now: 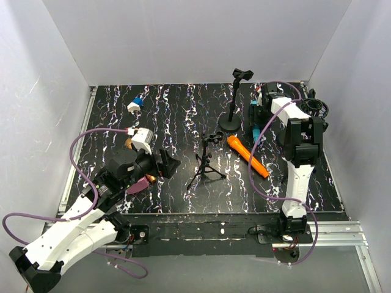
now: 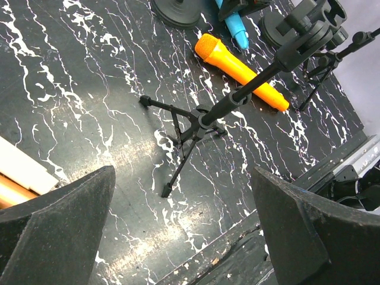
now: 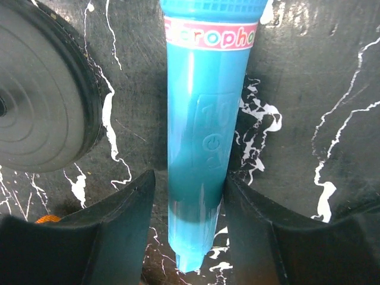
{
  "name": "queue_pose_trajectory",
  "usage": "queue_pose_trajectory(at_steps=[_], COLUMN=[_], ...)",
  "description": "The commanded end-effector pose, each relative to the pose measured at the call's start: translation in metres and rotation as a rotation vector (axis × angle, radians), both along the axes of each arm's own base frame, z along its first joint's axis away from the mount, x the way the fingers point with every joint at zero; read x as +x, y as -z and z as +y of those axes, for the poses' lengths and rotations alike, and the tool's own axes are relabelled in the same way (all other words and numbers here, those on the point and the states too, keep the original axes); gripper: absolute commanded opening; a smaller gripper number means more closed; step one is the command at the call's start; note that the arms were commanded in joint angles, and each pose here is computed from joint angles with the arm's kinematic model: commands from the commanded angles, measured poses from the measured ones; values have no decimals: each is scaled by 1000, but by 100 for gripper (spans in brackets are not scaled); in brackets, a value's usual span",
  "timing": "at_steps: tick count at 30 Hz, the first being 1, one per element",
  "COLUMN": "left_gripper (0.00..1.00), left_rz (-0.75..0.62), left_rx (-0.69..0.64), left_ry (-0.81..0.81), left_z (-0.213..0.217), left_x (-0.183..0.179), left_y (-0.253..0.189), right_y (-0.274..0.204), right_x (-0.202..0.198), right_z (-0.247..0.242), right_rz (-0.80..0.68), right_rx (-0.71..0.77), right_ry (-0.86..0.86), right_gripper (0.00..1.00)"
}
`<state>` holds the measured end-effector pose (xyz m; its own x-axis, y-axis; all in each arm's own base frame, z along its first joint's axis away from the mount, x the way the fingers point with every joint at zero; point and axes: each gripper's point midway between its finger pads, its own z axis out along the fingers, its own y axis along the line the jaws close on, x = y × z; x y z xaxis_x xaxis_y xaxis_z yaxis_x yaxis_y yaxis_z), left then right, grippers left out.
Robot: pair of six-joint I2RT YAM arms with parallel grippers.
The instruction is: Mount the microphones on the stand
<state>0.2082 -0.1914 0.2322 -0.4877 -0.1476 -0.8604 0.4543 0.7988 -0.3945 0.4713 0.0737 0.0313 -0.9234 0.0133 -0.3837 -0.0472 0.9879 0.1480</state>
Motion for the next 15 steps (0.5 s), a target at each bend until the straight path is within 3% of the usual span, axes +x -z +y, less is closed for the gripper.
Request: queue_pose_trajectory(at_steps=[1,4,7,10,15], left_gripper=[98,98,98,98,98], left_rz=[-42,-50,-55,-61,-20], left_rx=[-48,-69,-92,-130,-277], left_ry=[-10,-11,-1,12,-84], left_z=[1,1,-1,-5,0], left_x=[0,-1,-3,-5,-2], left_y=[-23,-30,-38,-50,-73], right_y=[-2,-1,-2,-10,-65], right_x=[-3,-6,-9,-16,-34], right_z=[4,3,-1,-2,4], right_rz=[52,64,50,22,-105], right_rx=[43,45,26,37,96], right_ry=[-18,-18,-23,-26,-38], right_gripper=[56,50,28,14,7])
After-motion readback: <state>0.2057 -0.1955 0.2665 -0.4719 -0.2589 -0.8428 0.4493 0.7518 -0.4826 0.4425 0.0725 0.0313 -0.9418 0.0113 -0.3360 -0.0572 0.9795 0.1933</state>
